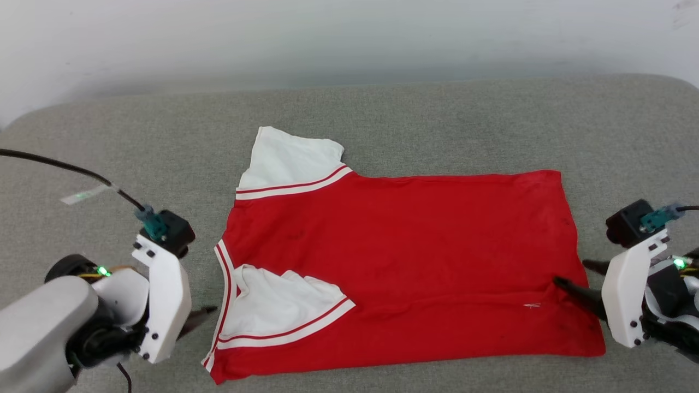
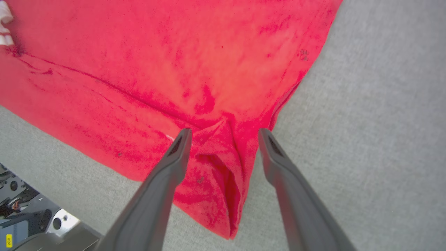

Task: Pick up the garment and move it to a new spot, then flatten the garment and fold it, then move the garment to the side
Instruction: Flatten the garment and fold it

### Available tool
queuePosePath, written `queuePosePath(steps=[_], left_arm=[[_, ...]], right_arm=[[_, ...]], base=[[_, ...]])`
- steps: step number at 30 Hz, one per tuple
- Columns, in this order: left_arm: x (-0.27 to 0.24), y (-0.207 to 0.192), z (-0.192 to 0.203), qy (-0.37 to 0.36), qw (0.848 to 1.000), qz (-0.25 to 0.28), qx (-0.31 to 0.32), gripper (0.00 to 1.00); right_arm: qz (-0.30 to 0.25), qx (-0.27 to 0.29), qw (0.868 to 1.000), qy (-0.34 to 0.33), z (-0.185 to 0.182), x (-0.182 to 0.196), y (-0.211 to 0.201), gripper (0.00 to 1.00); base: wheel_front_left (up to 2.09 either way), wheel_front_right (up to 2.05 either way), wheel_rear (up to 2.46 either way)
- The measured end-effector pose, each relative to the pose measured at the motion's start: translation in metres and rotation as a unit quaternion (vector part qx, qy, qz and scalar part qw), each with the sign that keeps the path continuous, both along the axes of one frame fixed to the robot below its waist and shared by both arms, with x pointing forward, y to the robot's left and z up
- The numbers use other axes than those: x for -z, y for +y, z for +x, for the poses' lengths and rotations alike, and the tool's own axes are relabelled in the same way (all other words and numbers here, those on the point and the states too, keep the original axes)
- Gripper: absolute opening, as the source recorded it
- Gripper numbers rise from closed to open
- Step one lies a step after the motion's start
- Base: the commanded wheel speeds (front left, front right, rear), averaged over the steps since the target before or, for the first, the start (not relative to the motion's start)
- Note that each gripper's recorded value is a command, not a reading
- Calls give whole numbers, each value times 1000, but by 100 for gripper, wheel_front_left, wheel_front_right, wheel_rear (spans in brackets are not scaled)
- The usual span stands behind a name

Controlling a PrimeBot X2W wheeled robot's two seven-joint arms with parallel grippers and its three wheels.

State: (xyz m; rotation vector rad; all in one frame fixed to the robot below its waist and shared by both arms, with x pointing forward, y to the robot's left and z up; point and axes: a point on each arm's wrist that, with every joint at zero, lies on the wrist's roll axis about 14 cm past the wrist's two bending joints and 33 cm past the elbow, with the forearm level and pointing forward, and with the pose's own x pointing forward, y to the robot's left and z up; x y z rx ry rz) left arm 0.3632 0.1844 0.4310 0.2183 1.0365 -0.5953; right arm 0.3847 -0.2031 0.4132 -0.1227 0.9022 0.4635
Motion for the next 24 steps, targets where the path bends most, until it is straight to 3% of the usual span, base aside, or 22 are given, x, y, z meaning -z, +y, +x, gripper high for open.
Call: queuePosePath(steps=[6,10,14,20,24], left_arm=[[-47,7,42,-106,994,0,-15,100],[-68,4,72,-169,985,-8,-23,100],[-77,0,98,-203,979,-13,-30,100],[-79,-10,137,-215,975,-23,-42,100],[-78,-15,163,-209,976,-24,-47,100]], right_arm=[[33,3,985,-168,34,-60,4,100],[63,14,960,-273,50,-96,7,100],[88,37,926,-365,63,-124,6,100],[111,87,885,-443,65,-134,-1,100],[110,115,873,-461,61,-126,-7,100]], base=[[0,0,0],[0,0,0],[0,0,0],[0,0,0],[0,0,0]])
